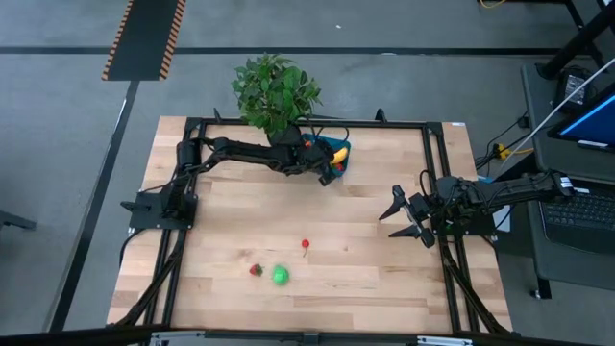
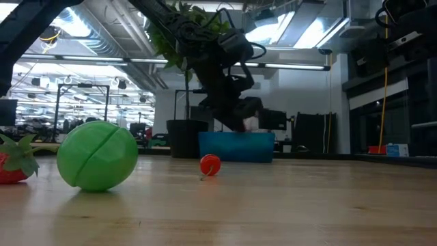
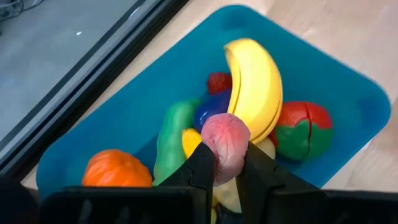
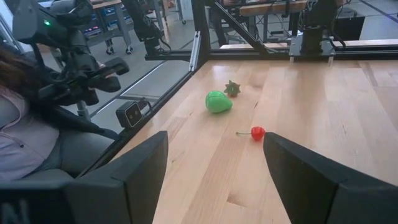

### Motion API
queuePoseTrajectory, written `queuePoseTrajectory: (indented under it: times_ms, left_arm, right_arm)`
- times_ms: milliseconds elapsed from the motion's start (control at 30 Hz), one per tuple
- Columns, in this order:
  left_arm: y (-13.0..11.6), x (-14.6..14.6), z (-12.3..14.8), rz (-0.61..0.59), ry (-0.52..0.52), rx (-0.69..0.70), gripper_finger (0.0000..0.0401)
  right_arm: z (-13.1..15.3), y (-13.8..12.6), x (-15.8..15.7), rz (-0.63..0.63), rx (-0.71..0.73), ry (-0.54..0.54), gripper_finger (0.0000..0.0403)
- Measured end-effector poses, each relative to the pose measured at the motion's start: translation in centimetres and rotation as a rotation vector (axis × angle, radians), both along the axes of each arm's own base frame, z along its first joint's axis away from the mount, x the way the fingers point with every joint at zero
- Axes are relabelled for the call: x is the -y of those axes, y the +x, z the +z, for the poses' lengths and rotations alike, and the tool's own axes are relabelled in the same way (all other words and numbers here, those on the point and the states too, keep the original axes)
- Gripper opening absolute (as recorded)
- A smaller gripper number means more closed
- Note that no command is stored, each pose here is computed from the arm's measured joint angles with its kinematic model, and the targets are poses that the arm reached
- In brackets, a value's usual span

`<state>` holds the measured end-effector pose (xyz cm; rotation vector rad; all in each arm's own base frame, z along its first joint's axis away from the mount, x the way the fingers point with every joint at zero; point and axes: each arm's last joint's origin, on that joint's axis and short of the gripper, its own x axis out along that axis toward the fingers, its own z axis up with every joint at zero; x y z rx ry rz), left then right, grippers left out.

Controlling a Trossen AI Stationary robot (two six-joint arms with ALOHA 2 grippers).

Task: Pick and placing Produce into tupperware
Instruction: Put the pink peach into the blue container

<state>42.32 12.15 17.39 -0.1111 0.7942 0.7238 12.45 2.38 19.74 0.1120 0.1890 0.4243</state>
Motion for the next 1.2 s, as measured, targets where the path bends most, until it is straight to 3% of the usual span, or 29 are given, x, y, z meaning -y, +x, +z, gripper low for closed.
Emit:
queuePoseTrajectory:
  times_ms: [433,833,1200]
  left_arm:
    - [-0.22,-0.29,-0.12,0.006,-0.004,-0.018,0.0038]
    - [-0.22,-0.29,-0.13,0.002,-0.001,-0.021,0.0126]
    - [-0.13,-0.04,-0.08,-0.04,0.026,-0.046,0.0144]
  right_arm:
    - [0.01,0.0,0.0,0.0,0.001,0.0,0.0266]
    - [0.01,0.0,0.0,0.0,0.001,0.0,0.0266]
    - [0.01,0.0,0.0,0.0,0.001,0.0,0.0266]
